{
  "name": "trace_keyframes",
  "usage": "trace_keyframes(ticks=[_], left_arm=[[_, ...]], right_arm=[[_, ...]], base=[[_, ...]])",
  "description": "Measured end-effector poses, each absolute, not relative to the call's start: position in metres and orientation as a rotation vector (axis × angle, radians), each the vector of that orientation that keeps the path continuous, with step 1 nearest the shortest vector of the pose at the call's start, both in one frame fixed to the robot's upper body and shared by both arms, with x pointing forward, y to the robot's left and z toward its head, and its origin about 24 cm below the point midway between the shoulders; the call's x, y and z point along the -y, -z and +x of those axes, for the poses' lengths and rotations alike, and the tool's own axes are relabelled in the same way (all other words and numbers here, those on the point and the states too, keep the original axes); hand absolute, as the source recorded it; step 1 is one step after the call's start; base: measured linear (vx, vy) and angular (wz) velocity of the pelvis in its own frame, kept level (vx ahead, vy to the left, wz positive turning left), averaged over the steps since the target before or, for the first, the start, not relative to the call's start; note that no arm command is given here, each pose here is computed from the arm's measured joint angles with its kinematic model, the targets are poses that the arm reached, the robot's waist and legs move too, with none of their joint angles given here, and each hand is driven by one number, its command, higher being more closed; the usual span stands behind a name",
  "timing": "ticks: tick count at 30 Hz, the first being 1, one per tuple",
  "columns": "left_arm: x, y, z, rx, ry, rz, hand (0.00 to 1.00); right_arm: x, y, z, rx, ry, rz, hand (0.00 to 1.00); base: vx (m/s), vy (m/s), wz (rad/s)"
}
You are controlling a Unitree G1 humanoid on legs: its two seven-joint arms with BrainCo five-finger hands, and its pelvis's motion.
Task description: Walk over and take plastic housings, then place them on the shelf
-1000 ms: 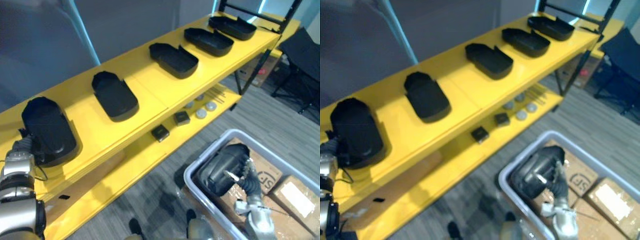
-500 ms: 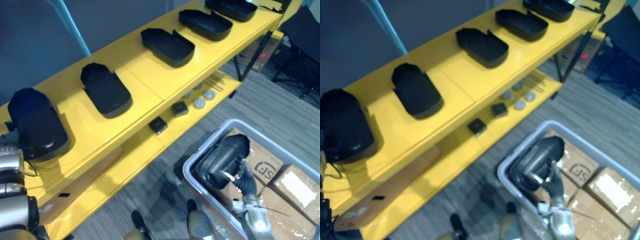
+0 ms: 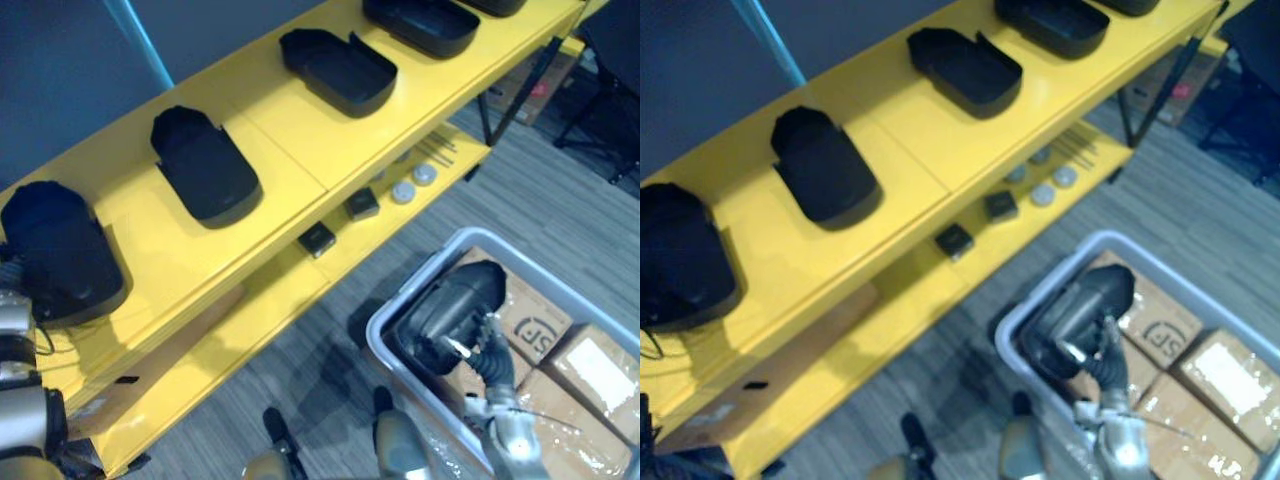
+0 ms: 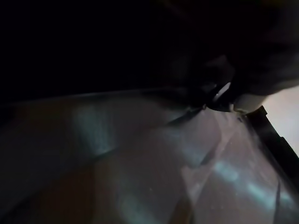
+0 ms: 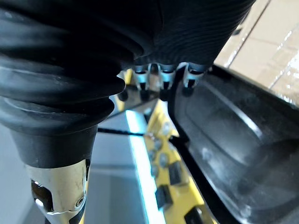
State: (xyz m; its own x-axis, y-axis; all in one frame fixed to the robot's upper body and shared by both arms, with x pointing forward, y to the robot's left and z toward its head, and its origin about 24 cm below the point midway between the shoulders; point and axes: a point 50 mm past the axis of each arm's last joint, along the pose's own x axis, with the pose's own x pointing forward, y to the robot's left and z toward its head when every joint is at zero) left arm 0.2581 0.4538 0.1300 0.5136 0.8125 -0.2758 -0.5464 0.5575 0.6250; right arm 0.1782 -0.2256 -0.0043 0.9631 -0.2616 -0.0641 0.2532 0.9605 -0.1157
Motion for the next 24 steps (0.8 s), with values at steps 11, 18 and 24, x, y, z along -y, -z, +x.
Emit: trace_keyframes(ticks=[11, 18, 24], left_arm=[[-0.46, -0.142, 0.255, -0.559, -0.933, 0.535, 0.0], [-0.461, -0.153, 0.255, -0.495, -1.068, 0.563, 0.0], [-0.456, -0.173, 0.263, -0.308, -1.18, 0.531, 0.0]], right_arm=[[0.225, 0.0, 0.185, -0.055, 0.27, -0.104, 0.0], [0.225, 0.0, 0.185, -0.054, 0.282, -0.104, 0.0], [0.224, 0.0, 0.185, -0.053, 0.283, -0.097, 0.0]], base=[[0.02, -0.001, 0.02], [0.0, 0.0, 0.0], [0.0, 0.0, 0.0]])
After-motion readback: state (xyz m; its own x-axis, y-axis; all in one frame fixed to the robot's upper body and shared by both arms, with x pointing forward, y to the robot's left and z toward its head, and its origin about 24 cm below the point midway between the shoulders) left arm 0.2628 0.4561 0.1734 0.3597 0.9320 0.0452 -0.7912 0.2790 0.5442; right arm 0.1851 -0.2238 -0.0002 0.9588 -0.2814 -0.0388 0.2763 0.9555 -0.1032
